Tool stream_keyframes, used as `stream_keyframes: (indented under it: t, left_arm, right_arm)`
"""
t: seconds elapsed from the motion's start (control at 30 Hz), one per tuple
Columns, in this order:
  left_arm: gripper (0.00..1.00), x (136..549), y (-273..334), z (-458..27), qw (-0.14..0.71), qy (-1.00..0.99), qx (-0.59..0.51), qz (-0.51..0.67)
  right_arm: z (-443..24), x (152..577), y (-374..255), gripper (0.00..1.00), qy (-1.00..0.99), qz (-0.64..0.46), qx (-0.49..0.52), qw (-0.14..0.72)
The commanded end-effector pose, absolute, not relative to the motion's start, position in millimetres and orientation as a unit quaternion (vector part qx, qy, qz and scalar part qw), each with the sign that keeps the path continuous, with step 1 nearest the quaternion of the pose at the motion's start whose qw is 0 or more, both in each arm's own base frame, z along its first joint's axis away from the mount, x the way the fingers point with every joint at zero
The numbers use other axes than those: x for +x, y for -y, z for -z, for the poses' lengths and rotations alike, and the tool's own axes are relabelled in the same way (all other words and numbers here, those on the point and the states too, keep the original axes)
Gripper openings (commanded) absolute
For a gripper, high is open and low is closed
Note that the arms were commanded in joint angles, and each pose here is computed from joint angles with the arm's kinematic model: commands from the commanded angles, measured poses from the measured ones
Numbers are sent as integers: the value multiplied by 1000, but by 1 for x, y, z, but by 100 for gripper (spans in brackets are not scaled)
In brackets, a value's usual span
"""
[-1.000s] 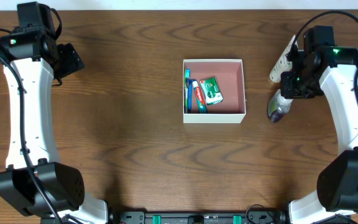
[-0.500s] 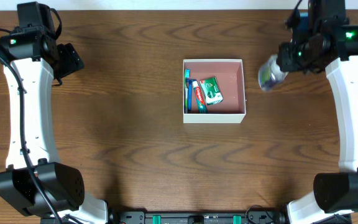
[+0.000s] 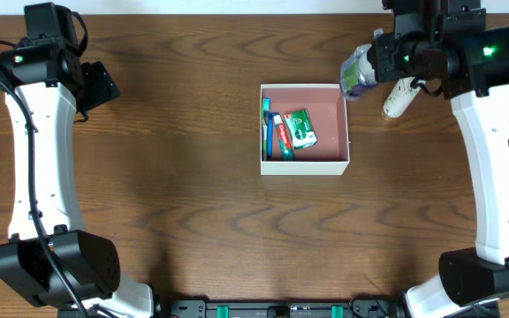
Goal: Pack container
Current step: 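Lift the foam soap bottle and carry it left into the box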
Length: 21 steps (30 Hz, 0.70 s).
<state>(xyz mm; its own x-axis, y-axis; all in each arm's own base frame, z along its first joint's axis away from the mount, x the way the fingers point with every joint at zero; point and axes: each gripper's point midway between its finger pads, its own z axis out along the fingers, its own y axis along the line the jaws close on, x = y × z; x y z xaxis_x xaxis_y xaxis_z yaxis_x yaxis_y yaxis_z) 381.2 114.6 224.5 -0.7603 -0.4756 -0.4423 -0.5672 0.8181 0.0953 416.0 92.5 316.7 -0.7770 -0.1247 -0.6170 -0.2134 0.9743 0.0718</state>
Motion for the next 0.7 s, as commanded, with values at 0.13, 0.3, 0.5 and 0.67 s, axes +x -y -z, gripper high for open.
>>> stream_keyframes:
  t: [0.13,0.3,0.5,0.67]
  left_arm:
    - [98,380,-116,-223,201,-930,-283,-116]
    - [98,380,-116,-223,201,-930,-283,-116]
    - [98,380,-116,-223,201,-930,-283,-116]
    - [98,380,-116,-223,201,-930,-283,-116]
  right_arm:
    - [-314,423,-109,12,-941,-88,-69,320]
    - [-290,431,-120,11,-950,-92,-63,290]
    - [-256,440,-134,12,-961,-89,-74,251]
    - [-231,444,-141,13,-968,-82,-79,223]
